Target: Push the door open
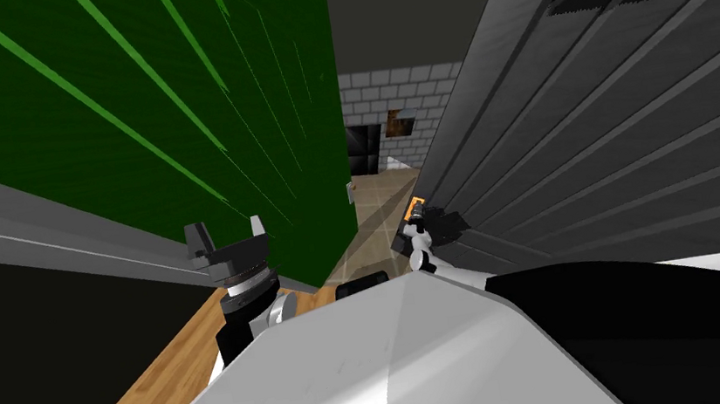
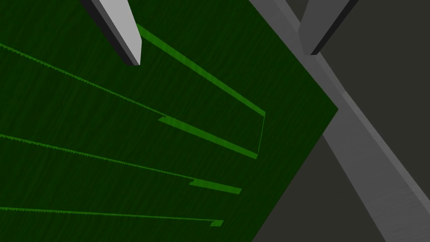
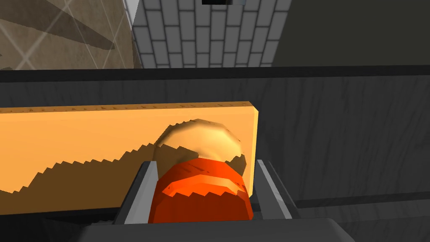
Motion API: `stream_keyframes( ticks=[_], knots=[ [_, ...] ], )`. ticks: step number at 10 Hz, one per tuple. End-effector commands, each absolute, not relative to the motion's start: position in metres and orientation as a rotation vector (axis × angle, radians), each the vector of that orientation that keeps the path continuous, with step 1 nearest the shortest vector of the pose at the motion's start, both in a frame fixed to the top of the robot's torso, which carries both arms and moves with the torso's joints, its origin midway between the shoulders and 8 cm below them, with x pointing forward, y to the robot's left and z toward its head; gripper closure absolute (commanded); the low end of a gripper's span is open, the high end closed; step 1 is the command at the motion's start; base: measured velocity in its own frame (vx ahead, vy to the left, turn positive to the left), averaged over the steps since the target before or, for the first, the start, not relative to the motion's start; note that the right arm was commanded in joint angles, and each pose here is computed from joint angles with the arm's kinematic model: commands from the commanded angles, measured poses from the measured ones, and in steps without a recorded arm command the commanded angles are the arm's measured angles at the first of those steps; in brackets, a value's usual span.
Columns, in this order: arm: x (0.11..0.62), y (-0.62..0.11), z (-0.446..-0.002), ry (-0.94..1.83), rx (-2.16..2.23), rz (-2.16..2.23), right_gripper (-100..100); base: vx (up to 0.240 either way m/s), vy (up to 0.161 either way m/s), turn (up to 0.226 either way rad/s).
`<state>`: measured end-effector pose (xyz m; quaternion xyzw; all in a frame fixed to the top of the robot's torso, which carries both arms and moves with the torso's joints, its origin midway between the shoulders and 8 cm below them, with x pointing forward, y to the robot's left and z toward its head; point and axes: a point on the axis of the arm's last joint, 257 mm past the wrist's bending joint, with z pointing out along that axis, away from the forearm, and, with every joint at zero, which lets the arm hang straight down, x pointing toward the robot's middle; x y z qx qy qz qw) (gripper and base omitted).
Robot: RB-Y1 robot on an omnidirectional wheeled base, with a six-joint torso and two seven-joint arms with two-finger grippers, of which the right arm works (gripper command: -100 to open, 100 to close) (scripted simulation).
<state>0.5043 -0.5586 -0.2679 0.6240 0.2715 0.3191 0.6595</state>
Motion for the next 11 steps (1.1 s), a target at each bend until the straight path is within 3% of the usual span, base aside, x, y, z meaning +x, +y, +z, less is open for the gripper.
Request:
stream_keyframes(
  ticks=[1, 11],
  knots=[
    [0.501, -0.58, -0.249, 0.577, 1.375, 0.697, 100, 0.049, -0.057, 0.025],
    [0.47, -0.605, -0.249, 0.463, 1.405, 0.584, 100, 0.039, -0.05, 0.05]
  ],
)
